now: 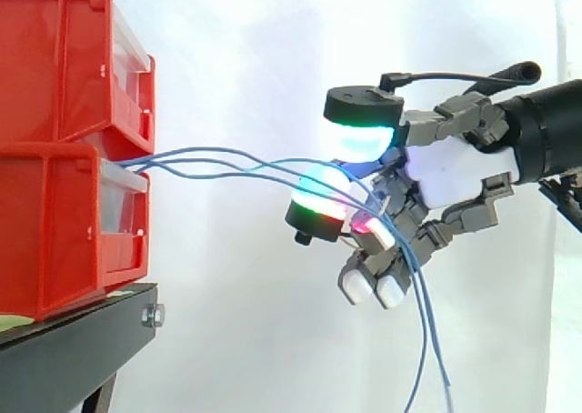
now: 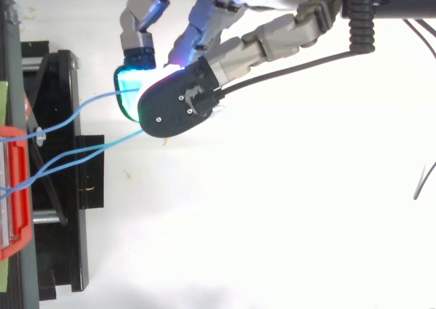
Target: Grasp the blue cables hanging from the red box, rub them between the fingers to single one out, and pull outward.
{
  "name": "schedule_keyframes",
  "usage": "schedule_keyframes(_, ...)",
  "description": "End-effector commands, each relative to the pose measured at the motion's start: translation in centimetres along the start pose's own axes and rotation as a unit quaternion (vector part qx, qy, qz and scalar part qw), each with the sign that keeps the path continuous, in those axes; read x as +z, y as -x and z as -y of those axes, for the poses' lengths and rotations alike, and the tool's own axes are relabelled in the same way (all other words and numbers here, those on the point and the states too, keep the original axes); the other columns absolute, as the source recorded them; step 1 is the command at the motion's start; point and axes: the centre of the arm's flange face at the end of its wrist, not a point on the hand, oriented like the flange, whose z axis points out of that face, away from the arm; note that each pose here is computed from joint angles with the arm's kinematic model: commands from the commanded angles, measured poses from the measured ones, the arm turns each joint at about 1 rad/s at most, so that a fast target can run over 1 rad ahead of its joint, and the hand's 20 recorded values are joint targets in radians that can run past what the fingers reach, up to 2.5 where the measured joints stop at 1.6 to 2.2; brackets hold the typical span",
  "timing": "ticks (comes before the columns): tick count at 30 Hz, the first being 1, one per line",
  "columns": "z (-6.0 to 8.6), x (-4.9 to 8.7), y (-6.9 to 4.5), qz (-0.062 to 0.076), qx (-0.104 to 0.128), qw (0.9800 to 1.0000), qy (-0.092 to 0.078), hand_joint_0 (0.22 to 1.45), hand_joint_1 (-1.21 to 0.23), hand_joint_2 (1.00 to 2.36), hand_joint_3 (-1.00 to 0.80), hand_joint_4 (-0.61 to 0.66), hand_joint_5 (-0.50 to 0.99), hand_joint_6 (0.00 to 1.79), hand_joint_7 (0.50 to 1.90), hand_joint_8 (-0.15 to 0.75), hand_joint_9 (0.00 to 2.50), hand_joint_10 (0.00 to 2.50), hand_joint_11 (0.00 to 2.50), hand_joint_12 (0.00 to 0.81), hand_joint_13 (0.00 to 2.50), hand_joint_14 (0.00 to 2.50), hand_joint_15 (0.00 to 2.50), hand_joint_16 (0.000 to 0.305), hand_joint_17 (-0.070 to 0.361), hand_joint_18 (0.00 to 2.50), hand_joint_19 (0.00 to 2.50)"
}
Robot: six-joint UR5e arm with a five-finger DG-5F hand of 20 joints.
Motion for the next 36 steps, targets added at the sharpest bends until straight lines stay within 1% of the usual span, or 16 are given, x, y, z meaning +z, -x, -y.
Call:
schedule_keyframes(1, 0.0, -0.1, 0.2, 0.001, -0.002, 1.0, -0.003, 0.59, -0.65, 1.01, -0.36, 0.07, -0.14, 0.83, 0.96, 0.287, 1.03, 0.02, 0.74, 0.386, 0.77, 0.02, 0.49, 0.052, 0.116, 0.65, 0.59)
schedule_keyframes(6, 0.1, -0.2, 0.2, 0.0, -0.002, 1.0, -0.005, 0.57, -0.58, 1.01, -0.39, 0.07, -0.14, 0.84, 0.94, 0.289, 1.04, 0.02, 0.74, 0.387, 0.78, 0.02, 0.5, 0.052, 0.117, 0.65, 0.59)
schedule_keyframes(8, 0.1, -0.2, 0.3, 0.001, -0.003, 1.0, -0.005, 0.57, -0.58, 1.01, -0.38, 0.07, -0.14, 0.84, 0.93, 0.289, 1.04, 0.02, 0.73, 0.39, 0.78, 0.02, 0.5, 0.052, 0.118, 0.65, 0.59)
schedule_keyframes(13, 0.1, -0.2, 0.2, 0.0, -0.005, 1.0, -0.006, 0.59, -0.58, 1.01, -0.33, 0.08, -0.15, 0.84, 0.98, 0.295, 1.05, 0.02, 0.75, 0.39, 0.78, 0.02, 0.5, 0.052, 0.117, 0.65, 0.58)
schedule_keyframes(15, 0.1, -0.2, 0.2, 0.0, -0.005, 1.0, -0.007, 0.59, -0.6, 1.01, -0.28, 0.08, -0.15, 0.86, 0.99, 0.301, 1.06, 0.02, 0.76, 0.395, 0.79, 0.02, 0.5, 0.053, 0.119, 0.66, 0.58)
schedule_keyframes(17, 0.1, -0.3, 0.3, 0.0, -0.004, 1.0, -0.008, 0.59, -0.63, 1.01, -0.21, 0.1, -0.15, 0.89, 0.94, 0.321, 1.08, 0.02, 0.77, 0.418, 0.81, 0.02, 0.48, 0.058, 0.13, 0.71, 0.54)
schedule_keyframes(19, 0.1, -0.4, 0.3, 0.0, -0.004, 0.9999, -0.01, 0.59, -0.65, 1.01, -0.16, 0.13, -0.14, 0.92, 0.93, 0.333, 1.09, 0.02, 0.77, 0.427, 0.82, 0.02, 0.48, 0.059, 0.134, 0.74, 0.54)
schedule_keyframes(22, 0.2, -0.5, 0.3, -0.001, -0.004, 0.9999, -0.014, 0.6, -0.69, 1.01, -0.09, 0.14, -0.13, 0.93, 0.96, 0.337, 1.11, 0.02, 0.79, 0.422, 0.82, 0.02, 0.47, 0.058, 0.131, 0.74, 0.53)
schedule_keyframes(23, -0.1, -0.7, 0.4, -0.001, -0.004, 0.9999, -0.012, 0.6, -0.7, 1.02, -0.09, 0.14, -0.13, 0.93, 0.97, 0.332, 1.11, 0.02, 0.78, 0.422, 0.82, 0.02, 0.47, 0.058, 0.131, 0.74, 0.54)
schedule_keyframes(25, -0.3, -0.8, 0.4, -0.001, -0.008, 0.9999, -0.012, 0.61, -0.73, 1.02, -0.07, 0.12, -0.13, 0.93, 0.99, 0.329, 1.1, 0.02, 0.79, 0.413, 0.81, 0.02, 0.48, 0.057, 0.128, 0.74, 0.53)
schedule_keyframes(27, -0.7, -1.1, 0.5, -0.001, -0.01, 0.9999, -0.012, 0.62, -0.76, 1.02, -0.05, 0.09, -0.13, 0.92, 1.05, 0.323, 1.09, 0.02, 0.79, 0.404, 0.81, 0.02, 0.48, 0.055, 0.124, 0.73, 0.53)
schedule_keyframes(30, -0.8, -1.4, 0.6, -0.001, -0.017, 0.9997, -0.017, 0.62, -0.78, 1.02, -0.02, 0.06, -0.13, 0.93, 1.06, 0.312, 1.09, 0.02, 0.79, 0.4, 0.8, 0.02, 0.48, 0.054, 0.121, 0.72, 0.53)
schedule_keyframes(31, -1.0, -1.7, 0.6, -0.001, -0.018, 0.9997, -0.019, 0.62, -0.78, 1.02, -0.02, 0.06, -0.13, 0.93, 1.07, 0.313, 1.09, 0.02, 0.78, 0.401, 0.8, 0.02, 0.48, 0.054, 0.121, 0.73, 0.53)
schedule_keyframes(34, -1.0, -1.8, 0.6, -0.002, -0.018, 0.9996, -0.023, 0.63, -0.79, 1.02, -0.02, 0.04, -0.13, 0.93, 1.09, 0.317, 1.09, 0.02, 0.79, 0.4, 0.8, 0.02, 0.46, 0.054, 0.121, 0.73, 0.53)
schedule_keyframes(36, -1.2, -2.0, 0.7, -0.002, -0.018, 0.9996, -0.023, 0.64, -0.8, 1.02, 0.0, 0.01, -0.13, 0.92, 1.12, 0.311, 1.08, 0.02, 0.77, 0.398, 0.79, 0.02, 0.46, 0.053, 0.12, 0.72, 0.53)
